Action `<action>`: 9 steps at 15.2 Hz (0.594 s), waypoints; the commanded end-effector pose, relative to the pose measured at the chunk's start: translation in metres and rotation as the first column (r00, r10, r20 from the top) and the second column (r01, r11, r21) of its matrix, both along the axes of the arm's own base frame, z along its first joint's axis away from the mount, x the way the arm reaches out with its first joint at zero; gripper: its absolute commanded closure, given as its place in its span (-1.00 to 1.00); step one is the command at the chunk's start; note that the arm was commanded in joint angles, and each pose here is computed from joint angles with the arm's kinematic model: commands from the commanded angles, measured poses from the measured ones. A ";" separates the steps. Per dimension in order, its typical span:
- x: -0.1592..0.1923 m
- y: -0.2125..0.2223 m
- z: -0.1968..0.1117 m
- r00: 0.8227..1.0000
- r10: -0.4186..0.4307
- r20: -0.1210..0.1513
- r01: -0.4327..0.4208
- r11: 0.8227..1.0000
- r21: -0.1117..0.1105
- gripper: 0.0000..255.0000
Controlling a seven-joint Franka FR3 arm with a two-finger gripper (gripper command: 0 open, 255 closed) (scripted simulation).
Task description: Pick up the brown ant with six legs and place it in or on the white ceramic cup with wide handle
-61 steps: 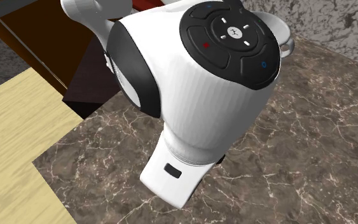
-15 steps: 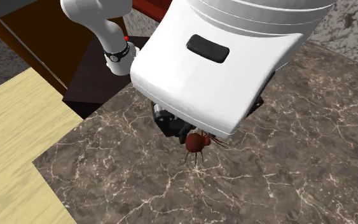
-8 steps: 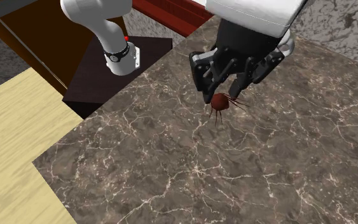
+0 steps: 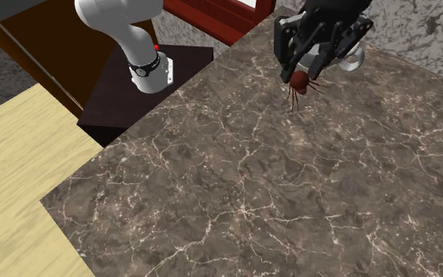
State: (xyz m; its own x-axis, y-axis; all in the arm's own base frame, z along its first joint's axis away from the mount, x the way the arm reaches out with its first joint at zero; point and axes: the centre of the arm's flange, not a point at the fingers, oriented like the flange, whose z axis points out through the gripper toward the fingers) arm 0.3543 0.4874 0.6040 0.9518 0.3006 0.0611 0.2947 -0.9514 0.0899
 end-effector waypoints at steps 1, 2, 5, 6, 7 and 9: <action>-0.024 0.012 -0.001 1.000 -0.001 0.000 0.001 1.000 0.000 1.00; -0.036 0.018 -0.001 1.000 -0.001 0.000 0.001 1.000 0.000 1.00; -0.071 0.036 -0.001 1.000 -0.001 0.000 0.001 1.000 0.000 1.00; -0.083 0.042 -0.001 1.000 -0.001 0.000 0.001 1.000 0.000 1.00; -0.094 0.048 -0.001 1.000 -0.001 0.000 0.001 1.000 0.000 1.00; -0.118 0.060 -0.001 1.000 -0.001 0.000 0.001 1.000 0.000 1.00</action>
